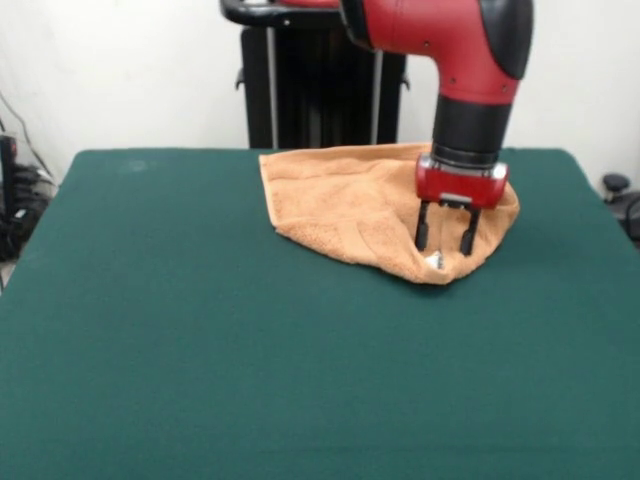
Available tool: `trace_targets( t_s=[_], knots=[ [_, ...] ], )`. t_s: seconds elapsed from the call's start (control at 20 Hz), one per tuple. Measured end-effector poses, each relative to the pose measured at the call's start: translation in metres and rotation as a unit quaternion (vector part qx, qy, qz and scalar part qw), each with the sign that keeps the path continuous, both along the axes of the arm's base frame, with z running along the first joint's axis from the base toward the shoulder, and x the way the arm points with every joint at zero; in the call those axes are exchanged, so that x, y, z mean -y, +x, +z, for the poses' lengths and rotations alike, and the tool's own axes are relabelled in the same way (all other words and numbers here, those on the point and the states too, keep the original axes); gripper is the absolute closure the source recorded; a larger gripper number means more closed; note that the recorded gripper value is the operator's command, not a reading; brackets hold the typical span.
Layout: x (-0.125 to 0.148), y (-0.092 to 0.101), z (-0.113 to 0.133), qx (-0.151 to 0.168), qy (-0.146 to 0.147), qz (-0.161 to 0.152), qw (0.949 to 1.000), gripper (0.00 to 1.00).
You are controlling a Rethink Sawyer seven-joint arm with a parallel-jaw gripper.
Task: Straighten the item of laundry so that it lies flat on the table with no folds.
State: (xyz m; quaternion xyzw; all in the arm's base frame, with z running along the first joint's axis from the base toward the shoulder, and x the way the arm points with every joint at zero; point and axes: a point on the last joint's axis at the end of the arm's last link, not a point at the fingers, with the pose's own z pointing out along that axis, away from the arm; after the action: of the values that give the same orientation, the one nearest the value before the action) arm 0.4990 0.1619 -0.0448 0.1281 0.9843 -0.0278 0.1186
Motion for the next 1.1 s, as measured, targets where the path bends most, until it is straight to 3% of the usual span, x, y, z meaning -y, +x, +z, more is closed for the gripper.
trace_targets(
  t_s=[0.2,0.85,0.9,1.1],
  knots=[
    [0.000,0.000,0.000,0.013,0.003,0.008,0.9999,0.00],
    [0.000,0.000,0.000,0.013,0.005,0.008,0.9999,0.00],
    [-0.002,0.000,0.000,0.014,0.006,0.010,0.9998,1.00],
    [-0.010,0.001,0.000,0.017,0.009,0.015,0.9997,1.00]
  ],
)
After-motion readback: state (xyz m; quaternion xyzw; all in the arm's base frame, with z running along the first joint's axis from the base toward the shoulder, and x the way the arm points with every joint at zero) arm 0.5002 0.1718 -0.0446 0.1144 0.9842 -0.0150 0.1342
